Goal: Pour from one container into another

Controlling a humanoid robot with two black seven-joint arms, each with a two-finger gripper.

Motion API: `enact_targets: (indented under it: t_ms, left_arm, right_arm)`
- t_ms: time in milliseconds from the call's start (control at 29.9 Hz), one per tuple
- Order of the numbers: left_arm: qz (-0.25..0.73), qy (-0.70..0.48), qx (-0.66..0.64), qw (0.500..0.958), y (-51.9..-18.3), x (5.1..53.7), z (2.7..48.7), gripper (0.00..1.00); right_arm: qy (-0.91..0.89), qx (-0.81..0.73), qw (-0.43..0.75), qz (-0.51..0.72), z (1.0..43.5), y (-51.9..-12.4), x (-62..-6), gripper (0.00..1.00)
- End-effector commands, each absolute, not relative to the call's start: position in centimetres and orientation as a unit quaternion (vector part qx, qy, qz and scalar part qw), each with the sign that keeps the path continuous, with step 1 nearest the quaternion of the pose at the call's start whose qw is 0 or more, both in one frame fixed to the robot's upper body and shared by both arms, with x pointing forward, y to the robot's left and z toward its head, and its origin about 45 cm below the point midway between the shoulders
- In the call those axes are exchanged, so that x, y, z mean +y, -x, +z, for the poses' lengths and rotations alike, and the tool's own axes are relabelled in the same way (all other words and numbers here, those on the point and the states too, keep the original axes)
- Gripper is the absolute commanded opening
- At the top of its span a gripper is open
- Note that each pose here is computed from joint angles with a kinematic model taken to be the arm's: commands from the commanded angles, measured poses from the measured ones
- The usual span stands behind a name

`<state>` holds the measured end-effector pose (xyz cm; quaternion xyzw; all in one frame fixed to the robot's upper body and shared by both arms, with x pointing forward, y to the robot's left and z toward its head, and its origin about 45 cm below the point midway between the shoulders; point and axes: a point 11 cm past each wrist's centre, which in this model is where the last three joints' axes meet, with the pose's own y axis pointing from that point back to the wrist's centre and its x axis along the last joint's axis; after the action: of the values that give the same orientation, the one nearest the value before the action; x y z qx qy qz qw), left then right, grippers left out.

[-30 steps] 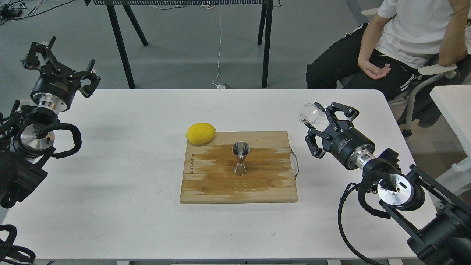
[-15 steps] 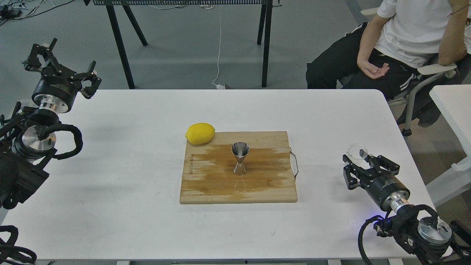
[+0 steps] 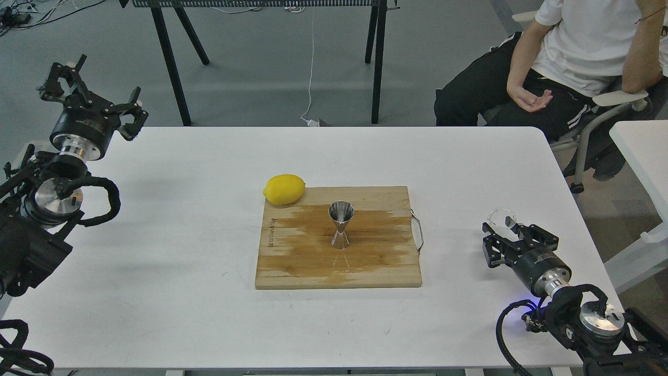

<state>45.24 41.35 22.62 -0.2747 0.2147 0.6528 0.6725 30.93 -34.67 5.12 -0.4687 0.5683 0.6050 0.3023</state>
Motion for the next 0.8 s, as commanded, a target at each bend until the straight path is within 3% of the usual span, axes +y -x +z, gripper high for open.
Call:
enact_targets:
  t_ms: [0,401,568,701,768]
  left_arm:
    - [0.652,0.272,0.215,0.674,-45.2,41.3,22.5,1.00]
    - [0.651,0.271,0.221,0.674,-45.3,40.6,22.1,1.00]
    - [0.651,0.270,0.220,0.674,-45.4,40.7,22.2,1.00]
    - [0.651,0.270,0.220,0.675,-45.4,40.7,22.3,1.00]
    - [0.651,0.270,0.220,0.675,-45.4,40.7,22.3,1.00]
  right_arm:
    - [0.471,0.568,0.302,0.604,5.3,-31.3,-34.6,0.63]
    - [0.462,0.572,0.299,0.609,4.4,-31.8,-34.0,0.70]
    - [0.486,0.558,0.304,0.600,5.1,-32.5,-33.4,0.39]
    - [0.492,0.556,0.292,0.603,5.1,-32.7,-32.7,0.39]
    - [0.492,0.556,0.291,0.603,5.3,-33.1,-32.7,0.50]
